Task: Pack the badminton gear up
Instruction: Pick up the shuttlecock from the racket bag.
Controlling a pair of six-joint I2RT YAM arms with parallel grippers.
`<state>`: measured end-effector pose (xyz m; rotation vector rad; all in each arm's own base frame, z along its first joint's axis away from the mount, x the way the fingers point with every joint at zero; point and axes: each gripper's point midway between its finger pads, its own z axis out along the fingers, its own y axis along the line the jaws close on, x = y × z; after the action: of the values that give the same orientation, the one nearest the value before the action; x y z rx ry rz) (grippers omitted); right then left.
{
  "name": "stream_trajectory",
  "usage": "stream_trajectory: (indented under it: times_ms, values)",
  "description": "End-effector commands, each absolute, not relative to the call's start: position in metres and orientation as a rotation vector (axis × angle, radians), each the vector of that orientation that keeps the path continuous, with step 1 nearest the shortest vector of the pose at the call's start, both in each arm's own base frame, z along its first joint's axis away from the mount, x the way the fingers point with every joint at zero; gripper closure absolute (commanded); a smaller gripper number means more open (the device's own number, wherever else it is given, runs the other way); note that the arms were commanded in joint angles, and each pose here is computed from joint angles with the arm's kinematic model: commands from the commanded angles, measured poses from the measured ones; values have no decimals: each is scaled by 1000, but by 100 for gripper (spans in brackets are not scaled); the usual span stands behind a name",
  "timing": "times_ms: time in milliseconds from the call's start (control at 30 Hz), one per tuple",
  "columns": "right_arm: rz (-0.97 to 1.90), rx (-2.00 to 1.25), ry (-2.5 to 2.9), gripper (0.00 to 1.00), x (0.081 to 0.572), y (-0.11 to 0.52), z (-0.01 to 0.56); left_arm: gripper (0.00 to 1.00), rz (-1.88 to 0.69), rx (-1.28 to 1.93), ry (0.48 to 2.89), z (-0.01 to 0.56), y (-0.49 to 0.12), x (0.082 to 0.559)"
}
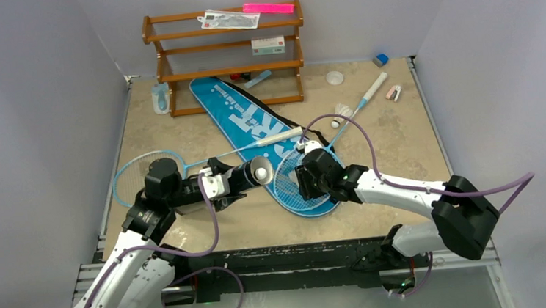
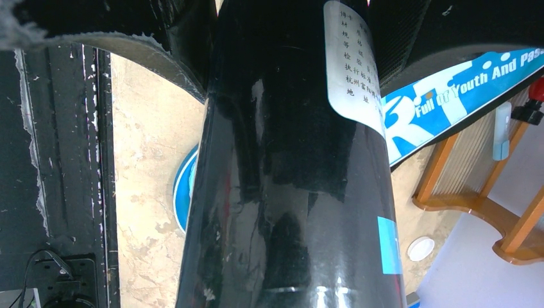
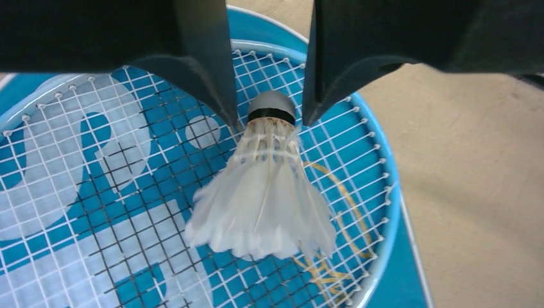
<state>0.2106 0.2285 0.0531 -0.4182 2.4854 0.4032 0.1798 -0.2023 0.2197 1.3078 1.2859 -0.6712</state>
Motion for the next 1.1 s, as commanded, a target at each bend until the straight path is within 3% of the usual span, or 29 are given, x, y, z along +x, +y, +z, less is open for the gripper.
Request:
stream_trajectory:
  times_ms: [0, 133, 233, 667, 1067]
  values:
    - [371, -330, 2441, 51, 221, 225, 55, 68, -646, 1314, 1231, 226, -202, 181]
    - [409, -314, 2401, 34, 223, 227, 59, 68, -638, 1310, 1236, 227, -201, 182]
    - [428, -314, 2344, 31, 226, 229, 66, 68, -636, 1309, 1235, 227, -201, 182]
    - [398, -130, 2146, 37, 228, 223, 72, 66, -642, 1282, 1204, 234, -202, 180]
    - [280, -162, 2137, 45, 222, 227, 59, 66, -688, 1302, 1220, 228, -207, 180]
